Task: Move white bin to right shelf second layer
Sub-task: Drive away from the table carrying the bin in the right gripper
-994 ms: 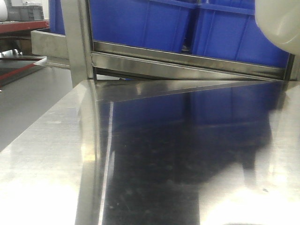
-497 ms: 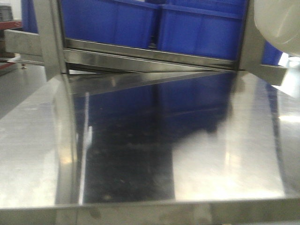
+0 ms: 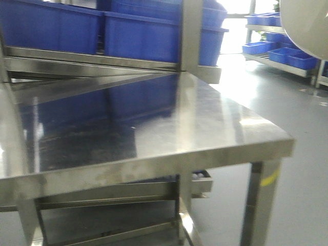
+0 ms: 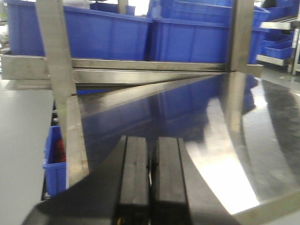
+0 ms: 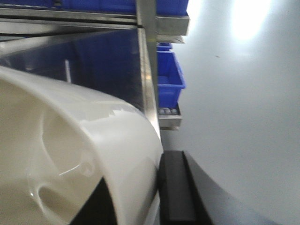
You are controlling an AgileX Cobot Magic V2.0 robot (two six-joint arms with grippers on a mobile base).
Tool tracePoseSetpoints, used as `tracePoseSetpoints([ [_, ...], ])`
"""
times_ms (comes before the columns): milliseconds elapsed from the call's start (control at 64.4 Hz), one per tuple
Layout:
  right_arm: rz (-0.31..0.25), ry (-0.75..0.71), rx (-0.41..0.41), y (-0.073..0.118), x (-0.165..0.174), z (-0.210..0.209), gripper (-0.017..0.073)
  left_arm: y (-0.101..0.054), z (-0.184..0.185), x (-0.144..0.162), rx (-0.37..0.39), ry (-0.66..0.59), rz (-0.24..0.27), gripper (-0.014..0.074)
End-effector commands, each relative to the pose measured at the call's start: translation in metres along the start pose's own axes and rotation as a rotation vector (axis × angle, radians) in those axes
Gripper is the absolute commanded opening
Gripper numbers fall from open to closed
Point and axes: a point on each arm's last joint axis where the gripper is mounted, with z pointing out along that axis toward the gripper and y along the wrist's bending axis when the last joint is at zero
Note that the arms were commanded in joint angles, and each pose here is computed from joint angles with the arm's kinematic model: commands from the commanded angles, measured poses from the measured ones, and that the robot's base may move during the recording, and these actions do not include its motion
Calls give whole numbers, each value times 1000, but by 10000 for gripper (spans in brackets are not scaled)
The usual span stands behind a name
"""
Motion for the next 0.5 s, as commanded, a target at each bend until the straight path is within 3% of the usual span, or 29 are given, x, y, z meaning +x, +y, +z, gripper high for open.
tracePoseSetpoints([
  [0, 5, -130, -14, 2, -18, -5, 49, 0, 0, 4, -5, -62, -9, 85],
  [481, 5, -129, -14, 2, -18, -5, 49, 0, 0, 4, -5, -62, -9, 85],
])
